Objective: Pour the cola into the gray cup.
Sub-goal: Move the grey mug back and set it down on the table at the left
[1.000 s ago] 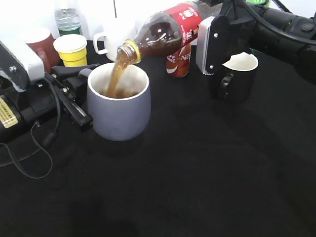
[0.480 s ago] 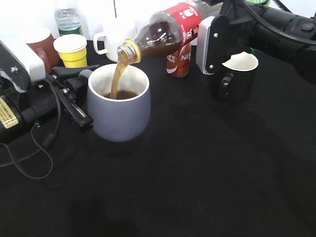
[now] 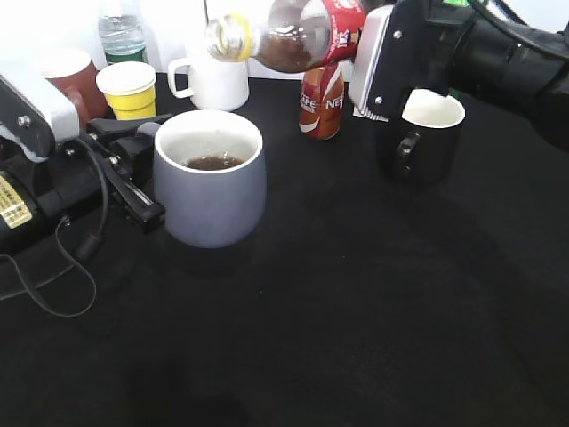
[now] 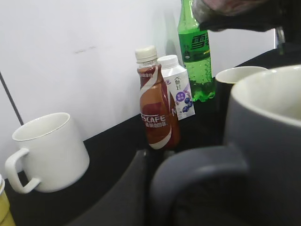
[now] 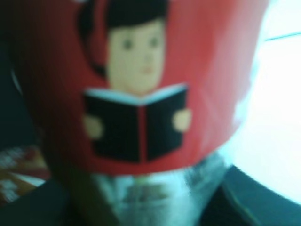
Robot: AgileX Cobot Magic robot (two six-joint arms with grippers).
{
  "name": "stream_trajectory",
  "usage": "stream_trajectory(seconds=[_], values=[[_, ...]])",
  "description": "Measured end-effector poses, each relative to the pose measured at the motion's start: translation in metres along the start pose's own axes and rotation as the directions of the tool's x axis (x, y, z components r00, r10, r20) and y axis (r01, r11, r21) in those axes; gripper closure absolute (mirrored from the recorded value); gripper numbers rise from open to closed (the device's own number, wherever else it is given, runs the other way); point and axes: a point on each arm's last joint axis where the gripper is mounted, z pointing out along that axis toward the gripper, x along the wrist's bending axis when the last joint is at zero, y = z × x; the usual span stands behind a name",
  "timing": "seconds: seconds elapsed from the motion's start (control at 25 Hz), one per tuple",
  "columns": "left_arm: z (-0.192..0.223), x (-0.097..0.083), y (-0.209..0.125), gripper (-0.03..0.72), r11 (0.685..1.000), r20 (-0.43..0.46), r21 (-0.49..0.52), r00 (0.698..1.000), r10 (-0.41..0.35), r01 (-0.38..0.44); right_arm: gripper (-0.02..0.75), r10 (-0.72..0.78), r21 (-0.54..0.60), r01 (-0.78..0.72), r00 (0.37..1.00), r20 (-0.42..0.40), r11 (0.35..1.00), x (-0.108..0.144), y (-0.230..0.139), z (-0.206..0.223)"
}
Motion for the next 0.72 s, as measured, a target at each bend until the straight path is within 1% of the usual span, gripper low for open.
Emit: stream_trajectory(seconds=[0.08,0.12,0.16,0.2,0.24,0.28,0.32,0.36,0.4,0.48,0.52,0.56,0.64,0.72], values=[[0.000,0.000,0.000,0.637,1.000,-0.003,0.000,1.000,-0.001,0.001,0.344,0.106,-0.009,-0.106,0.994,-0.011,0.994,0.001,0.001,0.000],[0.000,0.000,0.000,0.637,1.000,-0.003,0.000,1.000,-0.002,0.002,0.344,0.189,-0.010,-0.189,0.982,-0.013,0.982,0.001,0.001,0.000],[0.000,0.000,0.000,0.637,1.000,-0.004,0.000,1.000,-0.002,0.002,0.344,0.302,-0.014,-0.302,0.953,-0.011,0.953,0.001,0.001,0.000],[0.000,0.001,0.000,0.637,1.000,-0.009,0.000,1.000,-0.004,0.004,0.344,0.446,-0.030,-0.446,0.895,-0.006,0.895,-0.001,0.003,0.000],[0.000,0.002,0.000,0.637,1.000,-0.020,0.000,1.000,-0.009,0.009,0.344,0.609,-0.060,-0.608,0.793,-0.006,0.792,-0.003,0.005,0.000],[0.000,0.003,0.000,0.637,1.000,-0.036,0.000,0.999,-0.017,0.017,0.344,0.743,-0.086,-0.741,0.669,-0.017,0.666,-0.005,0.006,0.000],[0.000,0.004,0.000,0.637,1.000,-0.044,0.000,0.999,-0.020,0.020,0.344,0.854,-0.098,-0.851,0.520,-0.031,0.515,-0.006,0.007,-0.001],[0.000,0.004,0.000,0.637,1.000,-0.045,0.000,0.999,-0.021,0.021,0.344,0.909,-0.105,-0.906,0.415,-0.033,0.410,-0.007,0.007,-0.001],[0.000,0.005,0.000,0.637,1.000,-0.057,0.000,0.998,-0.026,0.026,0.344,0.933,-0.110,-0.929,0.360,-0.030,0.354,-0.008,0.006,-0.001],[-0.001,0.010,-0.001,0.637,0.999,-0.110,0.001,0.993,-0.051,0.051,0.344,0.952,-0.122,-0.945,0.306,-0.010,0.303,-0.016,0.000,-0.008],[0.000,0.013,-0.003,0.637,0.998,-0.142,0.003,0.988,-0.066,0.068,0.344,0.957,-0.137,-0.948,0.290,0.014,0.289,-0.024,-0.005,-0.020],[0.006,0.016,-0.004,0.637,0.997,-0.155,0.002,0.985,-0.072,0.073,0.344,0.960,-0.150,-0.948,0.275,0.057,0.280,-0.033,-0.014,-0.036],[0.024,0.024,-0.009,0.637,0.997,-0.181,-0.006,0.981,-0.075,0.075,0.344,0.952,-0.163,-0.945,0.259,0.162,0.284,-0.046,-0.031,-0.072],[0.046,0.037,-0.017,0.637,0.998,-0.247,-0.010,0.967,-0.065,0.064,0.344,0.936,-0.145,-0.947,0.245,0.253,0.287,-0.047,-0.044,-0.100]])
